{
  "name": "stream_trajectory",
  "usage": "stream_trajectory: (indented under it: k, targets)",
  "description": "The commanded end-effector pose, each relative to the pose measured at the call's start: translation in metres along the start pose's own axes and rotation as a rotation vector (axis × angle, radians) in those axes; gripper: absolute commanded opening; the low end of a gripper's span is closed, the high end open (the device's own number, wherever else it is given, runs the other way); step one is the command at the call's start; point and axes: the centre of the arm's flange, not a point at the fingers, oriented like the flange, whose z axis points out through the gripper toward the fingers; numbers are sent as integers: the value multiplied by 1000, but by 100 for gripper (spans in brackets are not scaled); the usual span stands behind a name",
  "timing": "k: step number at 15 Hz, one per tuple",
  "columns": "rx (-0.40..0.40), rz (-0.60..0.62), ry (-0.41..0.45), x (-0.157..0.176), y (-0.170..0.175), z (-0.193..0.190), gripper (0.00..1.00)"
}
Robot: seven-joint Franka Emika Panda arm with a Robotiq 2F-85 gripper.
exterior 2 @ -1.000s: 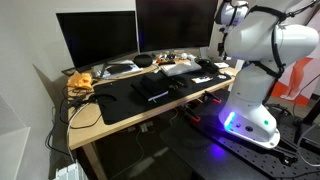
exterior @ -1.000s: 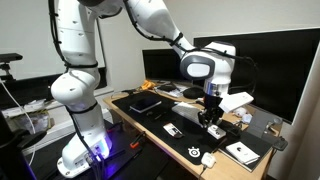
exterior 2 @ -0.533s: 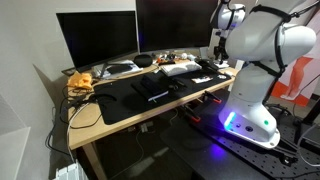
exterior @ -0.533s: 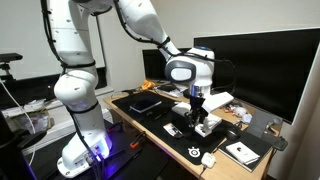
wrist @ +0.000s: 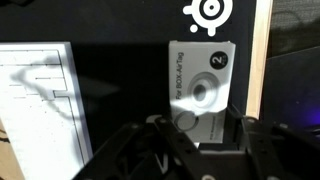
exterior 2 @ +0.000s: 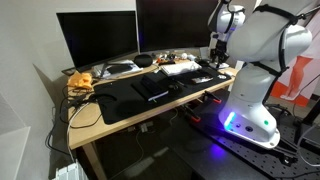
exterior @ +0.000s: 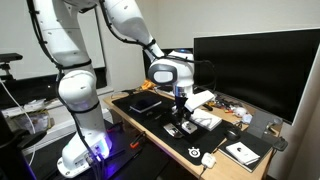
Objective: Move the white object near the mouse to the left
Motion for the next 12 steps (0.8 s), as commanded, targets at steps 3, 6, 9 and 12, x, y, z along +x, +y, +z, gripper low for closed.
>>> stream_trajectory:
  k: [3, 6, 9, 12]
  targets:
    - [-8, -13, 0, 6, -4, -2, 52]
    - [-10, -13, -1, 5, -4, -3, 52]
    - [-10, -13, -1, 5, -4, -3, 27]
    - [-17, -52, -11, 30, -3, 3, 27]
